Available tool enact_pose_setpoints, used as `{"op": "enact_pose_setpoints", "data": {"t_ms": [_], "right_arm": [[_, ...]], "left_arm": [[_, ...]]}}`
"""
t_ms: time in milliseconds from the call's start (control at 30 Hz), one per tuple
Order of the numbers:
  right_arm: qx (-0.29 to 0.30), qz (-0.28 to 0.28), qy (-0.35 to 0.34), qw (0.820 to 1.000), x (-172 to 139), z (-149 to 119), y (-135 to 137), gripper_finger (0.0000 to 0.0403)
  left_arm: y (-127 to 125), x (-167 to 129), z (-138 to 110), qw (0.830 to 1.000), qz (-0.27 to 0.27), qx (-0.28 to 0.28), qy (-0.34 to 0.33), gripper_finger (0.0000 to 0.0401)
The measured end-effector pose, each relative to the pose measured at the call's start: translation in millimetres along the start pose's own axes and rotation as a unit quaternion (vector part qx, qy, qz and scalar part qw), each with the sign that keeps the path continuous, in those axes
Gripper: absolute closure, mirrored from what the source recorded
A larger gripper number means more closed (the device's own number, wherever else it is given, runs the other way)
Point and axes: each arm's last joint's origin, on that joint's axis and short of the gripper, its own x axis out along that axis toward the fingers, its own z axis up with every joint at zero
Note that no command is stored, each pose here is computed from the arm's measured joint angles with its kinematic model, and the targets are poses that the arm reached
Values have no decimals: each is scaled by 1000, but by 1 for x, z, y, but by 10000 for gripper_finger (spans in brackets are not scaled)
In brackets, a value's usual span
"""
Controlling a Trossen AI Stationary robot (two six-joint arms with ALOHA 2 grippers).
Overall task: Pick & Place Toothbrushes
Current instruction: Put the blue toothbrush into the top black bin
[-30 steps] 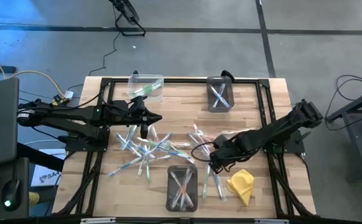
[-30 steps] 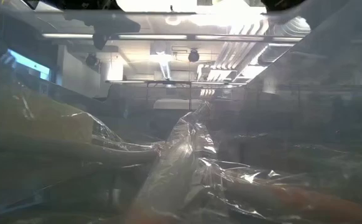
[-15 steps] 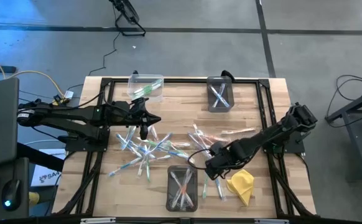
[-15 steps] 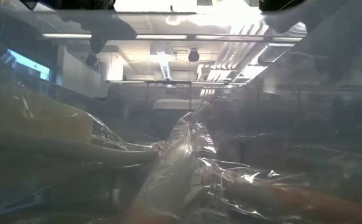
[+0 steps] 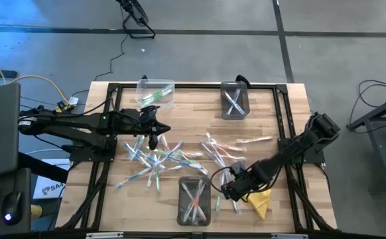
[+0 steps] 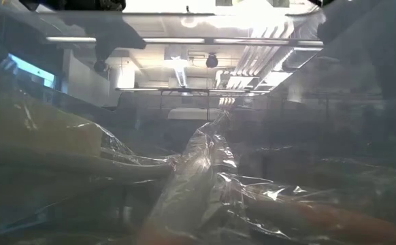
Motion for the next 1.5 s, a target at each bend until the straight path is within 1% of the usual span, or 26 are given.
{"op": "enact_pose_setpoints", "data": {"t_ms": [200,367,633,800,900,1167,1267,1333,1500], "right_arm": [[10,22,4,1000,10,-1,-4,230],[11,11,1,1000,15,0,-5,230],[-8,-10,15,1000,51,-2,0,230],[-7,-15,11,1000,57,-2,0,237],[-4,-18,10,1000,57,-2,0,258],[4,-27,9,1000,57,-2,-3,352],[5,-19,9,1000,57,-2,-1,381],[7,0,8,1000,56,-3,3,392],[16,5,5,1000,49,-2,2,396]], "left_arm": [[1,0,-3,1000,6,3,17,389],[1,0,-4,1000,7,3,20,389],[1,0,-4,1000,8,3,21,389],[2,0,-4,1000,8,4,22,389],[2,0,-4,1000,8,4,22,389],[2,0,-4,1000,8,4,22,389],[2,0,-4,1000,8,4,22,389],[2,0,-4,1000,8,4,22,389],[2,0,-5,1000,9,4,24,389]]}}
